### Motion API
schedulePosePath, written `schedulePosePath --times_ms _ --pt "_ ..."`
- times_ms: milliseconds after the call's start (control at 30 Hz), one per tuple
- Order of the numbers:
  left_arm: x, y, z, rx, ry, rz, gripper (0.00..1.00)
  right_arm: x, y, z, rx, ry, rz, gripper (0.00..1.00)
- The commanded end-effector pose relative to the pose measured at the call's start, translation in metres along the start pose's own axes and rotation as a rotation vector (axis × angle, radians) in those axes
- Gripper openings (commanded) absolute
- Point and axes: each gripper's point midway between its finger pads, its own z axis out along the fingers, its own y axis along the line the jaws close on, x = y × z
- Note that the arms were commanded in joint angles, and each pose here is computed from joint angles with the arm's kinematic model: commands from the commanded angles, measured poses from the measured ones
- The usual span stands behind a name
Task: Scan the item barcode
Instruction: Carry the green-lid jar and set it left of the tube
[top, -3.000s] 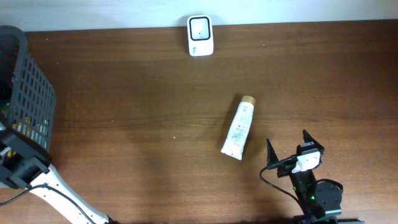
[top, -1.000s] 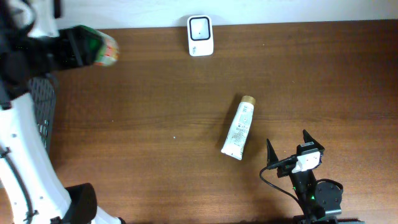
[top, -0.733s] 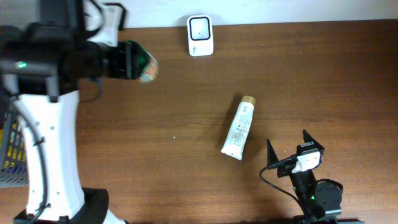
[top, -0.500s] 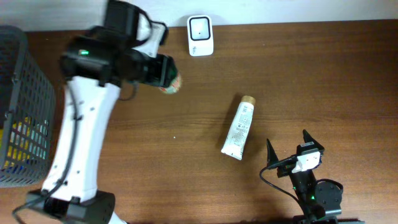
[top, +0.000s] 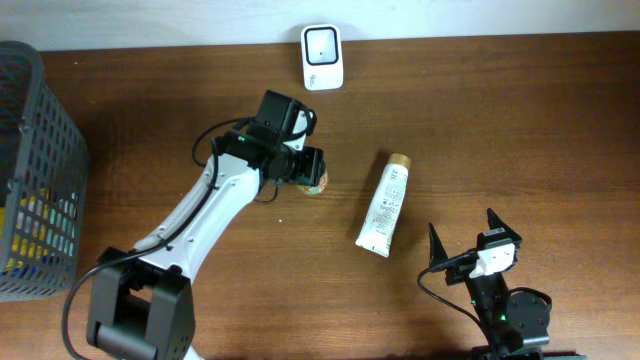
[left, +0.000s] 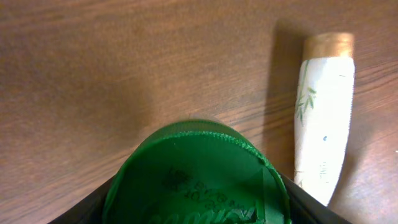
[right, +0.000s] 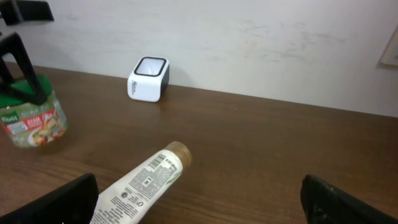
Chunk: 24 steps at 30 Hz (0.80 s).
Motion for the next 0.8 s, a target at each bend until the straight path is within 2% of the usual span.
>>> schedulePosePath --times_ms 0,267,533,667,767 --pt "0.004 0.001 0.007 -0.043 -0.019 -0.009 0.56 0.002 0.0 0.0 0.0 -0.002 -0.003 0.98" --pt "0.022 -0.019 0.021 -0.035 0.033 0.041 0.56 0.002 0.0 0.0 0.0 -0.002 -0.003 0.98" --pt "0.035 0.0 0.051 -0.151 0.086 0.054 0.59 0.002 0.0 0.0 0.0 -0.002 -0.003 0.98" --pt "0.035 0.001 0.052 -0.153 0.088 0.053 0.65 0.002 0.0 0.0 0.0 -0.002 -0.003 0.98" --pt "0.036 0.001 0.052 -0.153 0.089 0.053 0.82 0.002 0.0 0.0 0.0 -0.002 -0.003 0.98"
